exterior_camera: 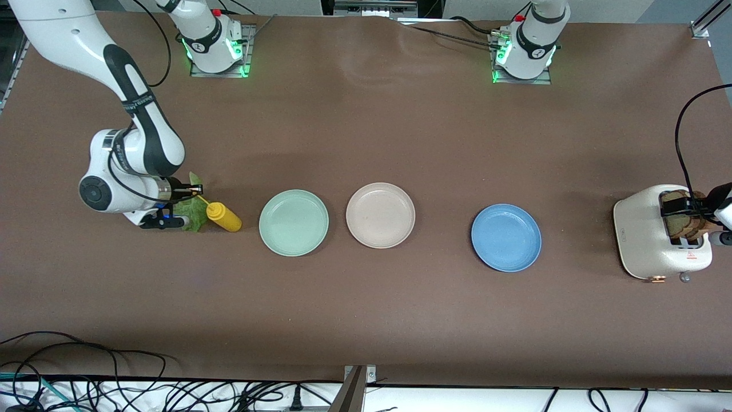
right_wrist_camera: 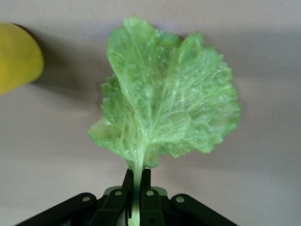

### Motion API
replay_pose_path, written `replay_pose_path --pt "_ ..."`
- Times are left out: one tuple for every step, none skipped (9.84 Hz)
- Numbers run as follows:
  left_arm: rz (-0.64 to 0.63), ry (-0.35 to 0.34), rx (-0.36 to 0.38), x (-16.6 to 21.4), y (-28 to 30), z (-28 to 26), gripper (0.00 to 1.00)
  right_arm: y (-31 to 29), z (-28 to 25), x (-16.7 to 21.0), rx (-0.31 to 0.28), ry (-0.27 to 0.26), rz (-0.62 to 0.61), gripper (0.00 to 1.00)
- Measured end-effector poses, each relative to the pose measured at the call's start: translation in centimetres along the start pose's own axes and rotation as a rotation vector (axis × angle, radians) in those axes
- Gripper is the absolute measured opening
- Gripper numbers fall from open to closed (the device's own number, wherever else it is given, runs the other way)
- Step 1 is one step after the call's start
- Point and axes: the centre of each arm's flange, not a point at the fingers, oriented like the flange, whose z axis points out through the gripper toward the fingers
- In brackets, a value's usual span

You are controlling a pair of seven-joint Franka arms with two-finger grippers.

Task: Make sandwich on beige plate with both arms
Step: 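Lift the lettuce with the right gripper while the left gripper pulls toast out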

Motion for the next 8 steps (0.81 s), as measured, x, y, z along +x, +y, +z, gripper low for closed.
replay_pose_path --pt "0.001 -0.007 -0.003 0.1 0.0 0.5 1.0 1.0 -3.0 -0.2 -0.001 -0.007 -0.013 0.08" --pt "0.003 -0.012 -0.008 0.4 0.0 1.5 0.99 2.4 -6.2 -0.4 0.0 -0.014 -0.015 0.08" --pt "0.005 -0.016 -0.013 0.7 0.0 2.6 0.99 3.5 -9.1 -0.7 0.002 -0.015 -0.008 0.08" --pt "0.006 -0.021 -0.016 0.9 0.0 3.2 0.94 4.2 -11.4 -0.8 0.003 -0.014 -0.003 0.06" --pt "0.004 -0.022 -0.017 0.9 0.0 3.4 0.84 4.3 -12.8 -0.9 0.003 -0.012 -0.003 0.06" --pt "-0.001 -0.021 -0.017 0.7 -0.4 3.3 0.68 4.4 -13.6 -0.9 0.003 -0.008 -0.002 0.06" --pt "-0.008 -0.018 -0.017 0.6 -0.8 3.1 0.53 4.5 -13.9 -0.9 0.002 -0.006 -0.003 0.06" --pt "-0.015 -0.012 -0.015 0.5 -1.3 2.8 0.38 5.0 -14.1 -0.9 0.005 -0.002 -0.005 0.06"
